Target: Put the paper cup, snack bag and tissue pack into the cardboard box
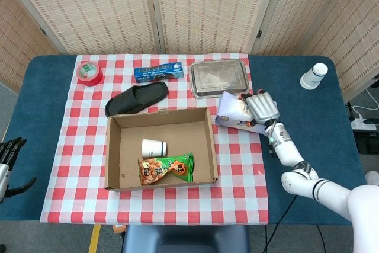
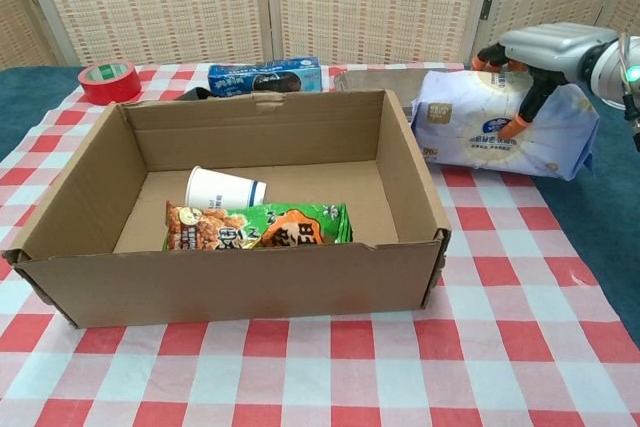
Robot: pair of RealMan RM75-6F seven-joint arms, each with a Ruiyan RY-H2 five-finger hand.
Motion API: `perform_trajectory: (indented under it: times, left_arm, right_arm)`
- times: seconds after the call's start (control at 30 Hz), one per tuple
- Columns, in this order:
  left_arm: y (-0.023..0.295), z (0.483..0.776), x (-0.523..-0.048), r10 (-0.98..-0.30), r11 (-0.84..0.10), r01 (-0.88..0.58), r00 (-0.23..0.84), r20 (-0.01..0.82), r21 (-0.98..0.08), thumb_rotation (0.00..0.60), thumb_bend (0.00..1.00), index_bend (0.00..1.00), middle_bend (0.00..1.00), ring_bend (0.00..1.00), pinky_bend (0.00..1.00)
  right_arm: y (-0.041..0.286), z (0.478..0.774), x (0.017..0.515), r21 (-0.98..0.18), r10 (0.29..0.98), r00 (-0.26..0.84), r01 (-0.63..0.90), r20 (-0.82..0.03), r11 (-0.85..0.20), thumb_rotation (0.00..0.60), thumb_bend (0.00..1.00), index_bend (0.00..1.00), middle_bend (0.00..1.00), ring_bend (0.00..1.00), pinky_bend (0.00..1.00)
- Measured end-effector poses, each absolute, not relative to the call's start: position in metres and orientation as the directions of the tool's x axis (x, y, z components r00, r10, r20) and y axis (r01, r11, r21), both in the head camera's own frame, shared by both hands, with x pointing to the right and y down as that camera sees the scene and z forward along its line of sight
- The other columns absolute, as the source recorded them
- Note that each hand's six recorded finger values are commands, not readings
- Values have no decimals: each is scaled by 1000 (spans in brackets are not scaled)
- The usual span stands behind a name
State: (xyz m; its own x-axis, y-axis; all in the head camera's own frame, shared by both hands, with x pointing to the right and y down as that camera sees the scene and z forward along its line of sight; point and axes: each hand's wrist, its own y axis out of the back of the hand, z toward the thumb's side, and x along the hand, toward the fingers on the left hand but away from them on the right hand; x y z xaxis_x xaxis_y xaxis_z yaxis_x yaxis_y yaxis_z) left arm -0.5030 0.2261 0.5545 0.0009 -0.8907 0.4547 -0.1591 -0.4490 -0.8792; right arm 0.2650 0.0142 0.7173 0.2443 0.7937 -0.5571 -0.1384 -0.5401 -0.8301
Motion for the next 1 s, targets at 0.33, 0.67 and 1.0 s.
perform_trajectory:
  times: [0.33,0.67,1.0]
  left_arm:
    - [226,555,-502,-890,-451,-157,3,456,-879,600,226,0,0,0,0]
    - [227,554,-501,-891,-450,-157,8,454,-879,600,226,0,0,0,0]
    - [228,552,-499,-893,-446,-155,13,449,-882,600,225,0,0,0,0]
  right_arm:
    - [4,685,261,-868,825,271,-139,-496,-476,600,200,992,671,727,920]
    - [-15,600,224,-940,876,347,-61,-334,-334,600,199,997,676,732,927]
    - [-7,527,136,-958,860,486,139,-156,-253,600,199,996,676,732,927]
